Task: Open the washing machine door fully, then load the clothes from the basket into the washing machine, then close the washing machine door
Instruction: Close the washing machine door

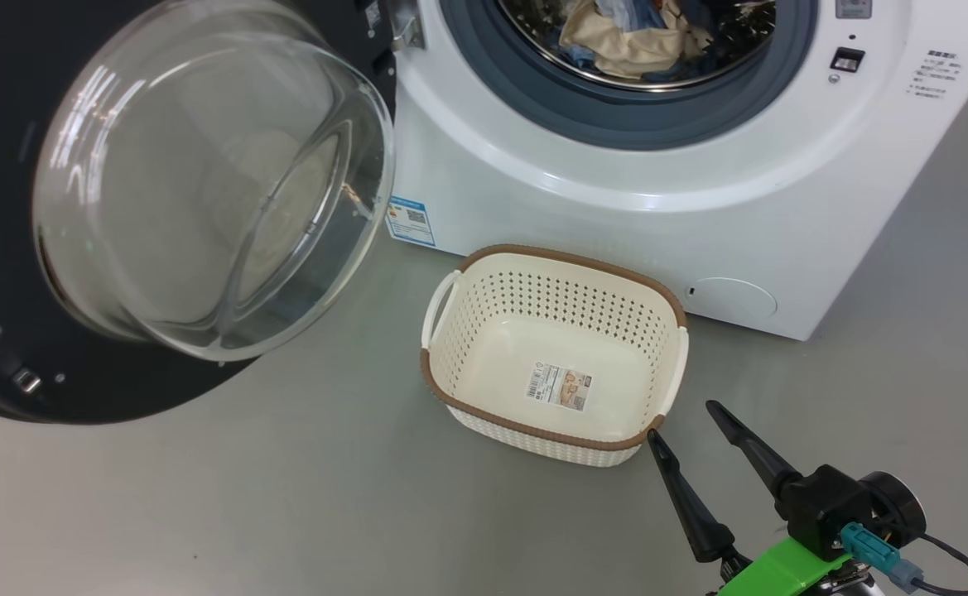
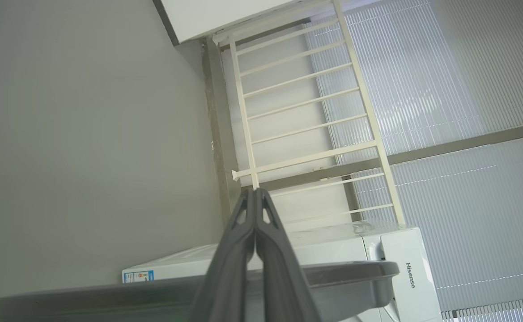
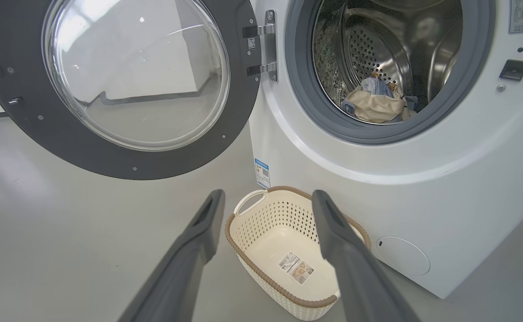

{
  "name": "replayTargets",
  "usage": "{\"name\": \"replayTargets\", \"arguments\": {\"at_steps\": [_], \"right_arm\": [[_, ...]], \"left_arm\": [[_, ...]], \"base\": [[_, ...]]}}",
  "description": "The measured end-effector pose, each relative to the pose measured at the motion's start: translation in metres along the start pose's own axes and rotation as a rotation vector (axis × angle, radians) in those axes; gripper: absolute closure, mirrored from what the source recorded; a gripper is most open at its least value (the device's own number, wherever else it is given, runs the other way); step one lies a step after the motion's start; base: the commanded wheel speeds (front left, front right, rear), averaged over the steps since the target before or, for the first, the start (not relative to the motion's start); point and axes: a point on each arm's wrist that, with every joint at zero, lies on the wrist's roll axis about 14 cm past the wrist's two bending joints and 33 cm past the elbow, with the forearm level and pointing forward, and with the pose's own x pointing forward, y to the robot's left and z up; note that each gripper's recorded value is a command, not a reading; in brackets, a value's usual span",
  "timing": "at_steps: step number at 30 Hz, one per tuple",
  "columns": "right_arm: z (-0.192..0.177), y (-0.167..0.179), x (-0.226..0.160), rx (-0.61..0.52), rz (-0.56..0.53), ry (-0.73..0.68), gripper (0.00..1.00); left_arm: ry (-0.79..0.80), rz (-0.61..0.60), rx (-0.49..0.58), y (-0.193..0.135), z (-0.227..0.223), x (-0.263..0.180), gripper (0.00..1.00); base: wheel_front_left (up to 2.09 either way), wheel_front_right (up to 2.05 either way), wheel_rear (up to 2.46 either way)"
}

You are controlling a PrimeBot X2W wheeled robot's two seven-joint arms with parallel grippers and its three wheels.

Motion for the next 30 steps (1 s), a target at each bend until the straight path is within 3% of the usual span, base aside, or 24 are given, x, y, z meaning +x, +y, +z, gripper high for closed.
{"name": "replayTargets", "arguments": {"at_steps": [14,30], "right_arm": [[-0.004,-0.014,-0.003,0.010,-0.039,0.005,0.00],[-0.002,-0.017,-0.003,0.018,-0.052,-0.006,0.00]], "left_arm": [[0.180,0.066,0.066,0.025,-0.050,0.013,1.00],[0.283,-0.022,0.046,0.014,-0.062,0.008,1.00]], "base": [[0.00,0.00,0.00],[0.00,0.00,0.00]]}}
